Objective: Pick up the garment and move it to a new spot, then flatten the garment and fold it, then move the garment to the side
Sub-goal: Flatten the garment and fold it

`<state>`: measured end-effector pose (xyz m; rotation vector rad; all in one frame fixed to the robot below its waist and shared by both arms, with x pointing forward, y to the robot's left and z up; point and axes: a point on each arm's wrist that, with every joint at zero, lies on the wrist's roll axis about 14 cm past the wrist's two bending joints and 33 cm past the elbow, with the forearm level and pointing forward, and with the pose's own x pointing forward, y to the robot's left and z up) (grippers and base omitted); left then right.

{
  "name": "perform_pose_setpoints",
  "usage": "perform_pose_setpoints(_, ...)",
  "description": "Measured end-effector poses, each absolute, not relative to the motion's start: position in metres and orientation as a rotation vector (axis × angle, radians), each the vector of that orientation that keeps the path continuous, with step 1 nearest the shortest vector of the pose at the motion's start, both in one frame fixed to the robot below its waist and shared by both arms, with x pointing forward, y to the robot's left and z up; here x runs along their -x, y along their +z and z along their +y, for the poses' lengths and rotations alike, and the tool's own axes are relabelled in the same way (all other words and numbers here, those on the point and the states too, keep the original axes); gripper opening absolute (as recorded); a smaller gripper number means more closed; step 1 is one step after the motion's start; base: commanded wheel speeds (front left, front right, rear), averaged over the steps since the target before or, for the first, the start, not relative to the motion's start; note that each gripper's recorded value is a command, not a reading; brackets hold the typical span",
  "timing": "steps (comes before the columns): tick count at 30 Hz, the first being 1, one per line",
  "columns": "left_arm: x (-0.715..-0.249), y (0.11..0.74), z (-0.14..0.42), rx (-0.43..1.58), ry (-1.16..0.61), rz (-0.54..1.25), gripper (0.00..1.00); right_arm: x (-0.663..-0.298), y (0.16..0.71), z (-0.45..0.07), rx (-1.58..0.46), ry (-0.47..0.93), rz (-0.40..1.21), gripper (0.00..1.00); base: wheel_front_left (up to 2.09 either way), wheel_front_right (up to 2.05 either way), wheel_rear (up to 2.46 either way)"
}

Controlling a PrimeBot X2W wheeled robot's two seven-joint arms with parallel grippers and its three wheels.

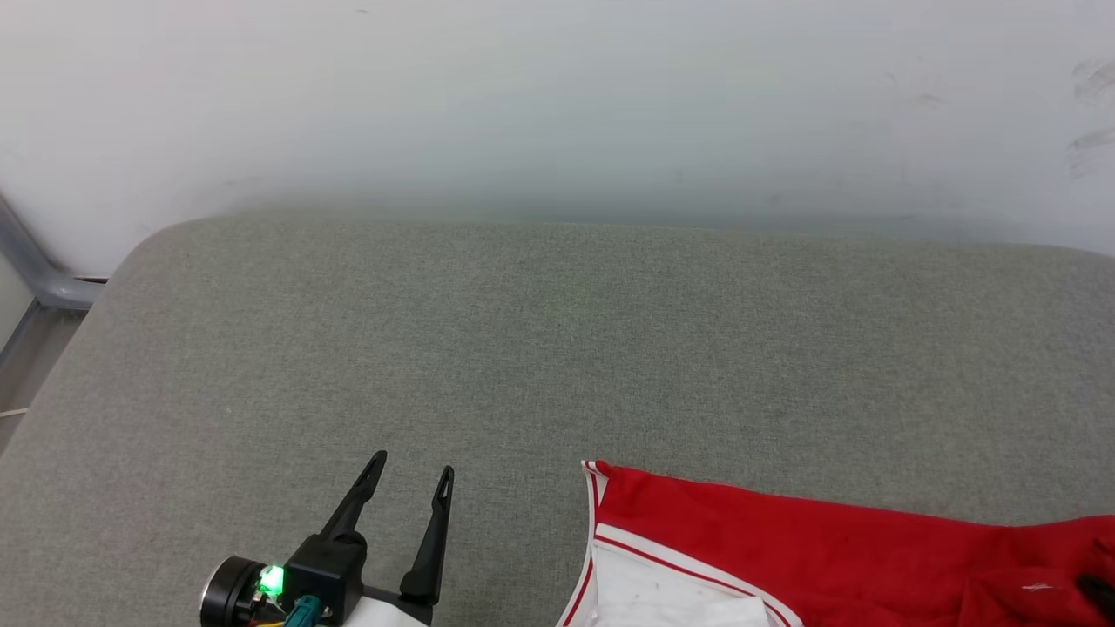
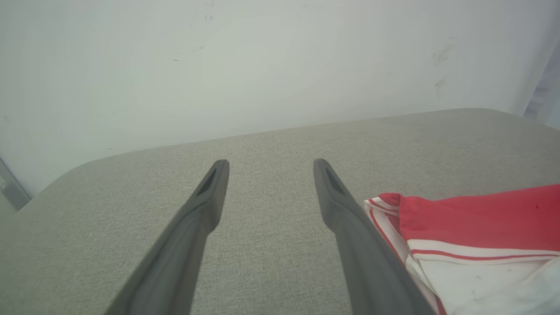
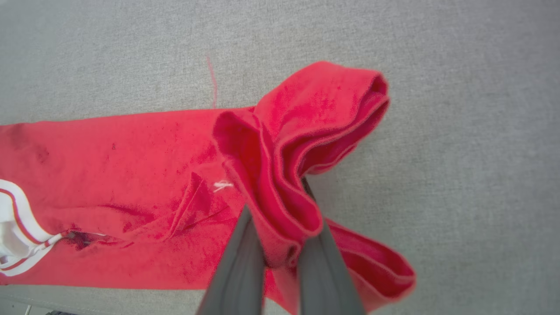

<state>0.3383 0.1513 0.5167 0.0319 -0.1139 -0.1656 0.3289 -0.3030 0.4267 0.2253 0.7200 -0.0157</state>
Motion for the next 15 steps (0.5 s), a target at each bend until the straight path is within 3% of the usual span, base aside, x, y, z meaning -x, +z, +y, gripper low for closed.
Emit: perform_pose_setpoints(15,-0.335,0.517,0.152,-0.004,-0.145,-0.115,1.0,-0.324,0.478,-0.178,-0.293,0.32,0.7,0.0,0.0,0.0,0.0)
